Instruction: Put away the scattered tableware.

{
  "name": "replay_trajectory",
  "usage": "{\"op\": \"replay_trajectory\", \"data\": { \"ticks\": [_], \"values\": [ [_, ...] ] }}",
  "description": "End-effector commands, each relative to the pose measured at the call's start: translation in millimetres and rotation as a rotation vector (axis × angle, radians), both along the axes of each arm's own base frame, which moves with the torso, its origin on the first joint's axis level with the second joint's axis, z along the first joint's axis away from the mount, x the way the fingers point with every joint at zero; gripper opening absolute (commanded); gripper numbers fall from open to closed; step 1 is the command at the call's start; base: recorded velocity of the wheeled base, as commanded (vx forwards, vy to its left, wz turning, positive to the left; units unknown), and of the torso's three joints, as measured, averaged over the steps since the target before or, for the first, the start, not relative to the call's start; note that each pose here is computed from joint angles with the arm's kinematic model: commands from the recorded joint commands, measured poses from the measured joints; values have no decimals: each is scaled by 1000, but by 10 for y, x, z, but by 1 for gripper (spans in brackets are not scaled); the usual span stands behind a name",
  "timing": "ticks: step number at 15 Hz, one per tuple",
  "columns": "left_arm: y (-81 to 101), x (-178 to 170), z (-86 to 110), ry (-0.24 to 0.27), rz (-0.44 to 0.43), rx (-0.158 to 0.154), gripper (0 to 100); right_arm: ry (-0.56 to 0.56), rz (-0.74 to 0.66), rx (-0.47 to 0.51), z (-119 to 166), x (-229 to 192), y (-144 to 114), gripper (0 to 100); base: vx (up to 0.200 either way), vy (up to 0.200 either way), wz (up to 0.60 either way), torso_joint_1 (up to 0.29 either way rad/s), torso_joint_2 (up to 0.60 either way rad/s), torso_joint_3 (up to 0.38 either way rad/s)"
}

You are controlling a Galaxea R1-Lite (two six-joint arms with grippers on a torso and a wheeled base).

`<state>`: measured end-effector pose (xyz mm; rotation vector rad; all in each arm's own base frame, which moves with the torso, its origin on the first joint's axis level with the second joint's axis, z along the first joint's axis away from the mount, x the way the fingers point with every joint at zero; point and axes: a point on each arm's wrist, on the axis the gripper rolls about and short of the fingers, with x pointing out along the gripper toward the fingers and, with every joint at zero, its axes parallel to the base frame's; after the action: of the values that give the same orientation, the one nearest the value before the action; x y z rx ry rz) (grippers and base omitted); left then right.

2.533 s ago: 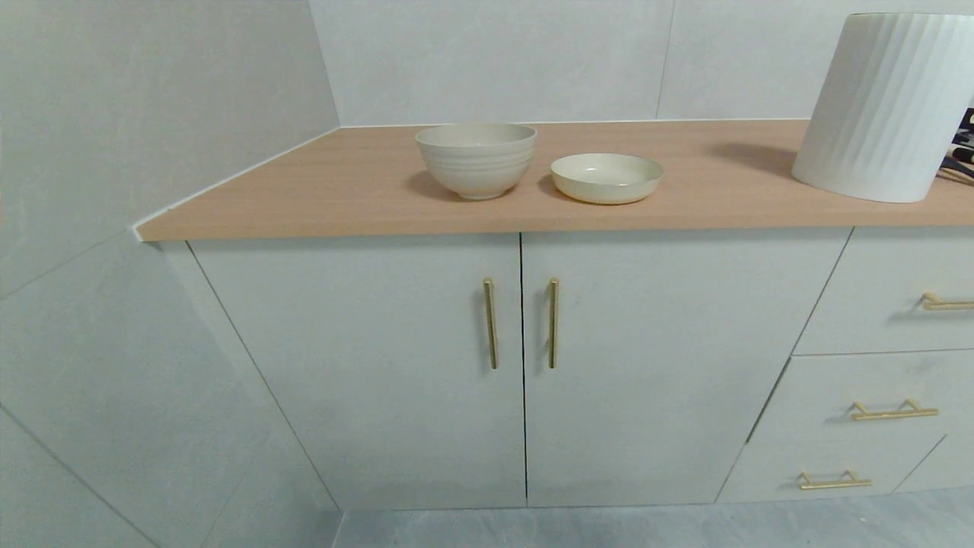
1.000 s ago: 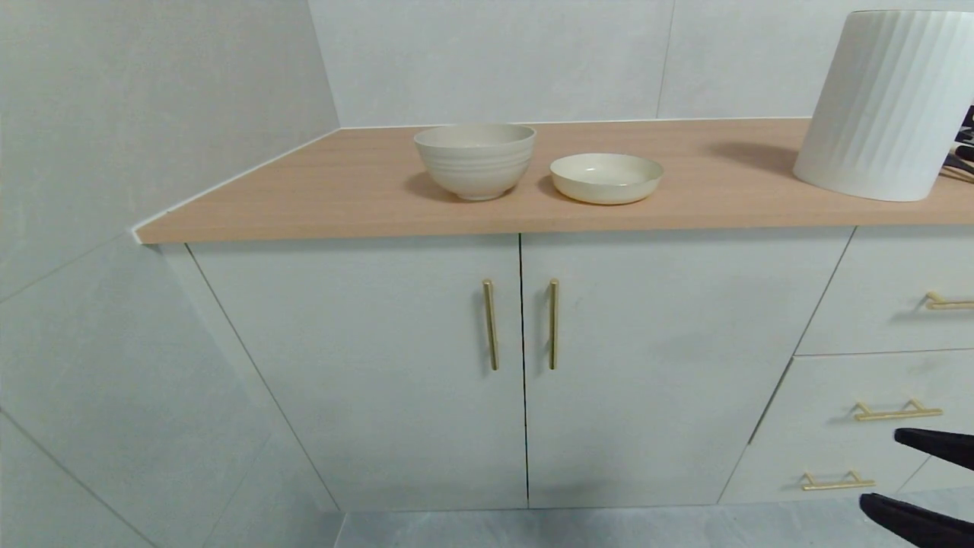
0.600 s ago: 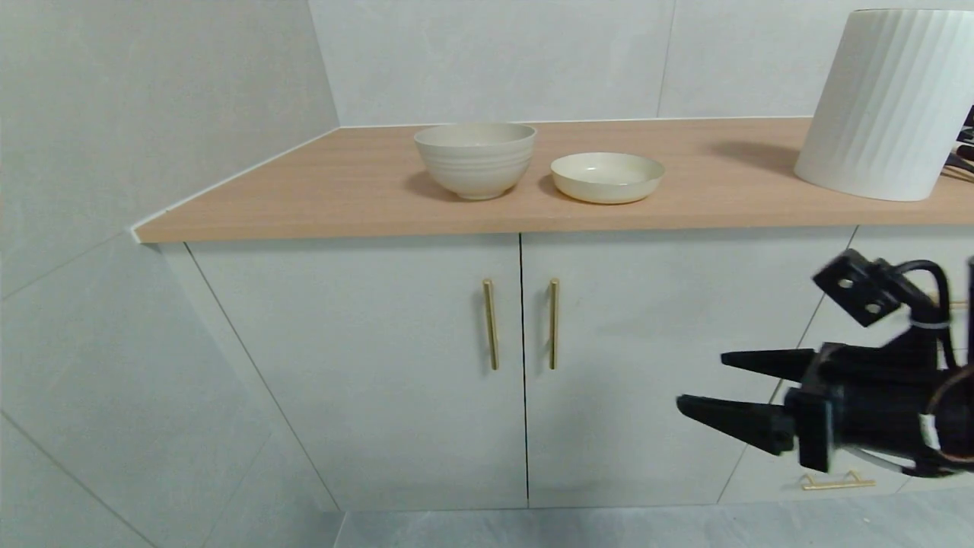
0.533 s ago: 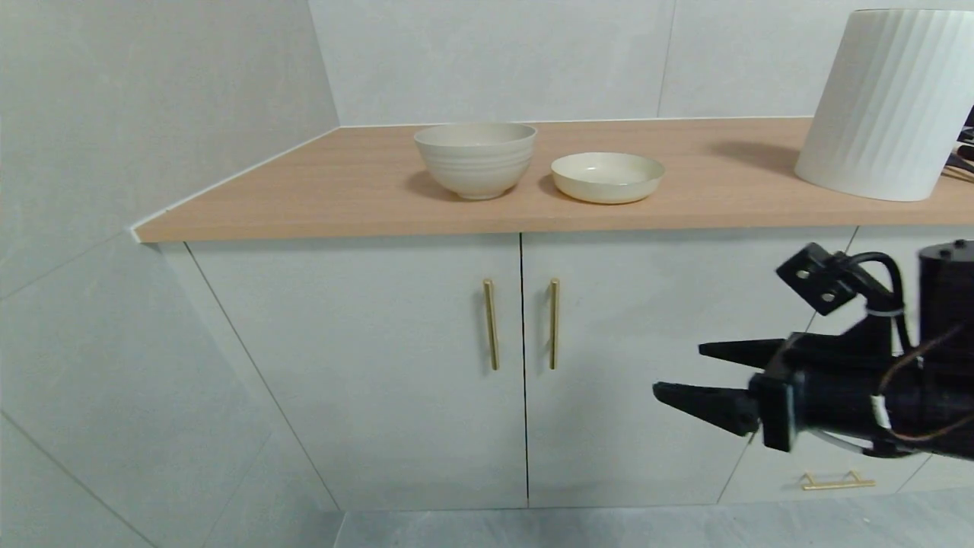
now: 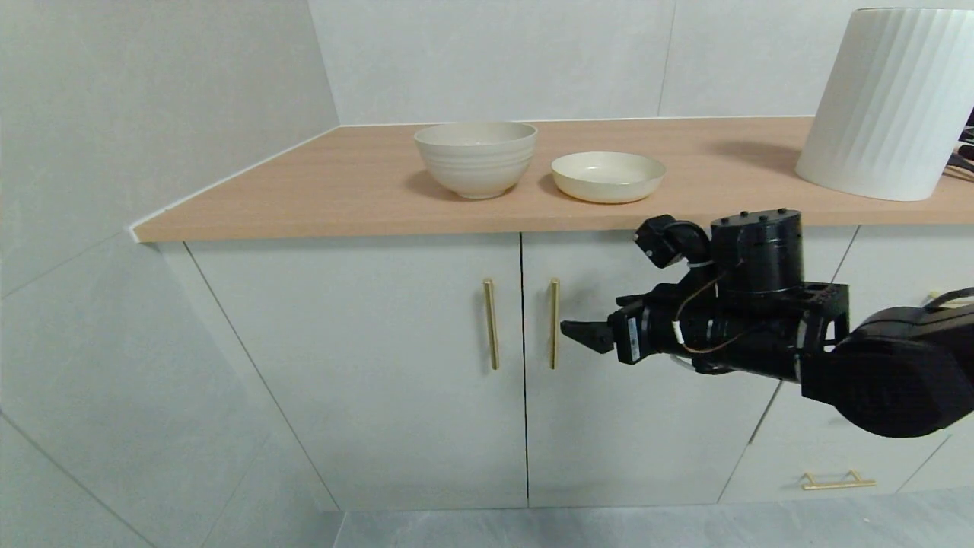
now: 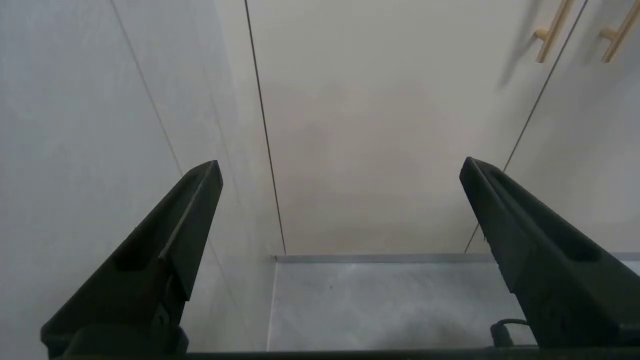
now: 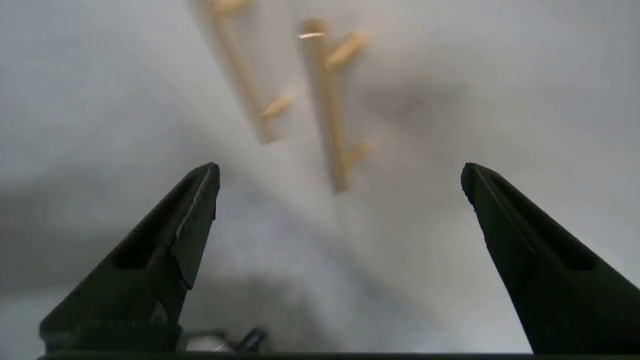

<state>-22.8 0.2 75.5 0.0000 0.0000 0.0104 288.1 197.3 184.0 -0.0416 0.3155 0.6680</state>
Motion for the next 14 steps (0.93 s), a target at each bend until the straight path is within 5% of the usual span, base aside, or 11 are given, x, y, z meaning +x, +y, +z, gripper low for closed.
{"op": "replay_trajectory", "data": {
  "ticks": [1,14],
  "values": [
    [0,0,0,0,0,0,100,18,-14,-25,-225,143,177,100,0,0,0,0,0,0],
    [0,0,0,0,0,2,100,63,3,133,-262,212,401,100,0,0,0,0,0,0]
  ]
}}
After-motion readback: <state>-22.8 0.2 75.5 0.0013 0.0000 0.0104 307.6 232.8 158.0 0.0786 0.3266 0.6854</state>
